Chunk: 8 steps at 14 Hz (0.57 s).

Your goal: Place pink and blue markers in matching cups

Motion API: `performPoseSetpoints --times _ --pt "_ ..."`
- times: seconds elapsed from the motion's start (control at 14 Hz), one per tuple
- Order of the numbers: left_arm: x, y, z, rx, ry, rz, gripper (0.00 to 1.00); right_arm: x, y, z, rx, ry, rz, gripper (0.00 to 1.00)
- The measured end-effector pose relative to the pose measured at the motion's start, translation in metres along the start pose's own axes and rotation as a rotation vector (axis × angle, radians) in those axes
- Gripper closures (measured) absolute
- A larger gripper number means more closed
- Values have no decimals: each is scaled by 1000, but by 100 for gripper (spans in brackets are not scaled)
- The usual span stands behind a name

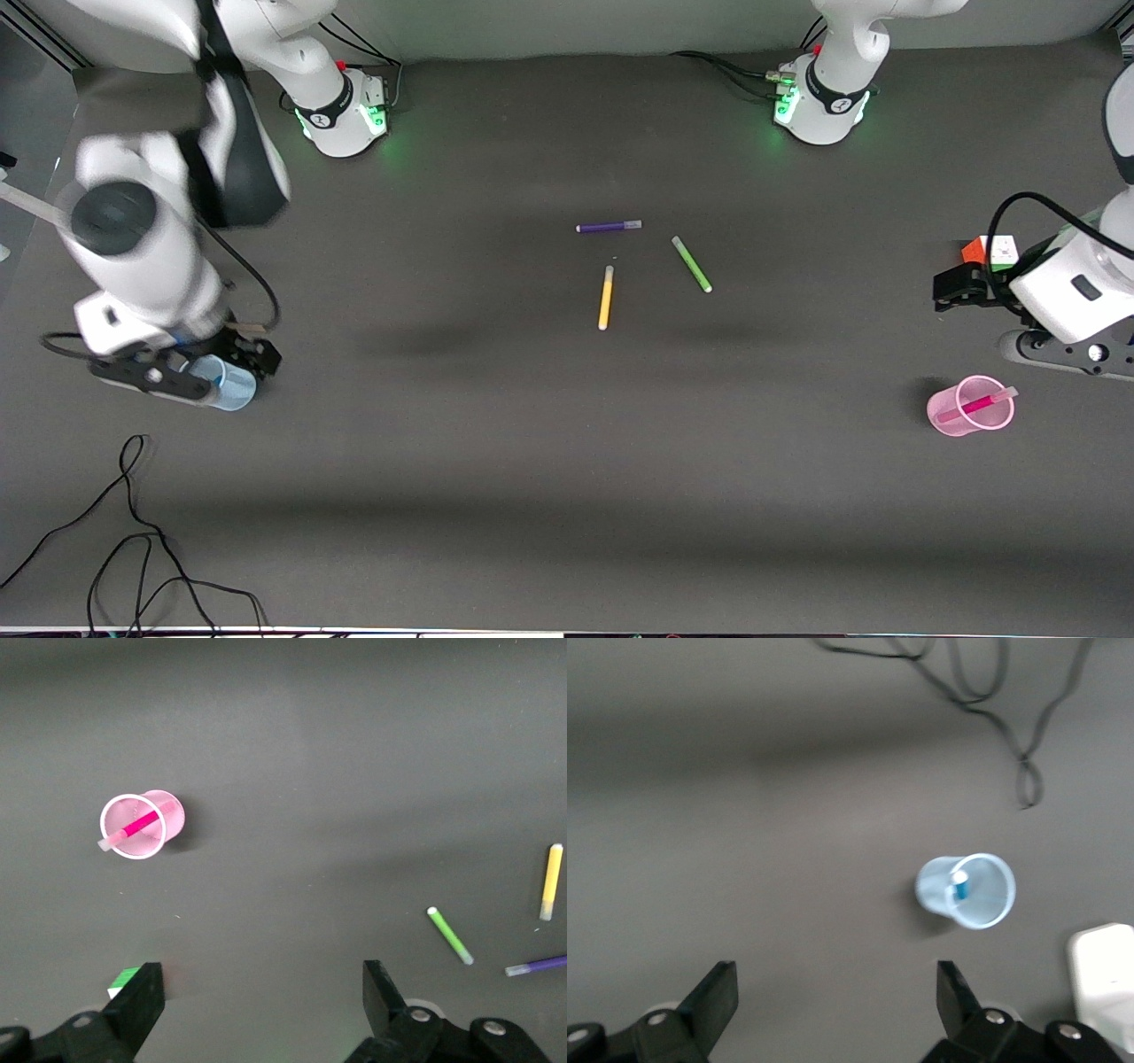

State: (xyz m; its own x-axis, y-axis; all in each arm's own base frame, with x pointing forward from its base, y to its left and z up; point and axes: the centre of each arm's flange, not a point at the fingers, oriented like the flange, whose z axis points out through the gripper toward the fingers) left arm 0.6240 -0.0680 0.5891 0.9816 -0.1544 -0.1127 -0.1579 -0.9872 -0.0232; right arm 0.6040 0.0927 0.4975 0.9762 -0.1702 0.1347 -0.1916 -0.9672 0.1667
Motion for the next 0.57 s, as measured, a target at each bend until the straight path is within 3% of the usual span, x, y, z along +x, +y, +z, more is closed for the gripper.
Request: performPoseSetpoints --times 0.14,0.21,0.43,0.57 --pt "0 3 0 -3 -1 -17 0 -7 19 -30 121 -23 -59 0" --pt "0 4 0 -11 -1 -21 0 -10 28 -41 151 -24 -91 0" --pt "-3 4 2 -33 -30 -36 0 -23 45 -73 185 -21 -160 0" --pt "-5 4 3 -35 -42 -38 0 -34 52 -93 193 -56 -166 0"
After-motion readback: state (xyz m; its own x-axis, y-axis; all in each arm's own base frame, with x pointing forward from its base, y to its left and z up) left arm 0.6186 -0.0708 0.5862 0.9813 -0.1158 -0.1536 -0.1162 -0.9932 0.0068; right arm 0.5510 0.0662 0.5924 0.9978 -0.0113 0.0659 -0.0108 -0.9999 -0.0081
